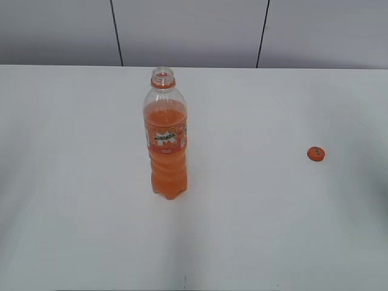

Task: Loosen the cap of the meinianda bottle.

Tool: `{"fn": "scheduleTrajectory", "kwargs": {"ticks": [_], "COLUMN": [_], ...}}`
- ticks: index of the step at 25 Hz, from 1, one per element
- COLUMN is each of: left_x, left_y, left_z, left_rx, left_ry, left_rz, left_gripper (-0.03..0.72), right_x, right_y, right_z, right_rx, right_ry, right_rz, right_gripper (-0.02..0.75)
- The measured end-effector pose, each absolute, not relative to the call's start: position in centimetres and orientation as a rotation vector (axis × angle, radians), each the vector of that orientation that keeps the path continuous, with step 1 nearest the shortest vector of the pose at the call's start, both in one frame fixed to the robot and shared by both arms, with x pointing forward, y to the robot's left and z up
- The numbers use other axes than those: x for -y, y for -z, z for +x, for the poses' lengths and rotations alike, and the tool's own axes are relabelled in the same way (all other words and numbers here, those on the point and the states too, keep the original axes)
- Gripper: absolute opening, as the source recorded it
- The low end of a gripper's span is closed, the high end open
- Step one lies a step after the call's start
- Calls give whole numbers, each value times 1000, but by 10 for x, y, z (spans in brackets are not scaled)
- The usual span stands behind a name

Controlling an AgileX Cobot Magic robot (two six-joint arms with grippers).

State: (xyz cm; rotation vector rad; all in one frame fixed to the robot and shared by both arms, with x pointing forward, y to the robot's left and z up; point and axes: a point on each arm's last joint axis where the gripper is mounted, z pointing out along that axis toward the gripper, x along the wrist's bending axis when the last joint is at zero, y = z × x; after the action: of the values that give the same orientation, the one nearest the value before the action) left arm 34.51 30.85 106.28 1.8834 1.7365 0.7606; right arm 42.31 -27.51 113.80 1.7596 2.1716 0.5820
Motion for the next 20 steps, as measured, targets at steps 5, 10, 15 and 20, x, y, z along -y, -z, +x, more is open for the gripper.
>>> {"fn": "scheduleTrajectory", "kwargs": {"ticks": [5,10,15,20], "left_x": [-304,-300,-299,-301], "left_y": [-1058,-1061,-1057,-1053], "left_z": [324,315,304,302], "left_rx": [-1698,-1673,-1773,-1890], "left_ry": [-781,-775,-652,-613], "left_rz": [1804,1752,1813,1738], "left_gripper": [447,447,442,429], "right_x": [276,277,279,281], "right_y": [-1120,-1102,-1086,-1074], "right_z": [412,400,384,353], "right_rx": [-2175,-2194,-2209,-2184], "right_ry": [-572,-544,-524,-557], "right_rz": [1770,1791,1806,1783], "right_gripper": [585,585,585,585]}}
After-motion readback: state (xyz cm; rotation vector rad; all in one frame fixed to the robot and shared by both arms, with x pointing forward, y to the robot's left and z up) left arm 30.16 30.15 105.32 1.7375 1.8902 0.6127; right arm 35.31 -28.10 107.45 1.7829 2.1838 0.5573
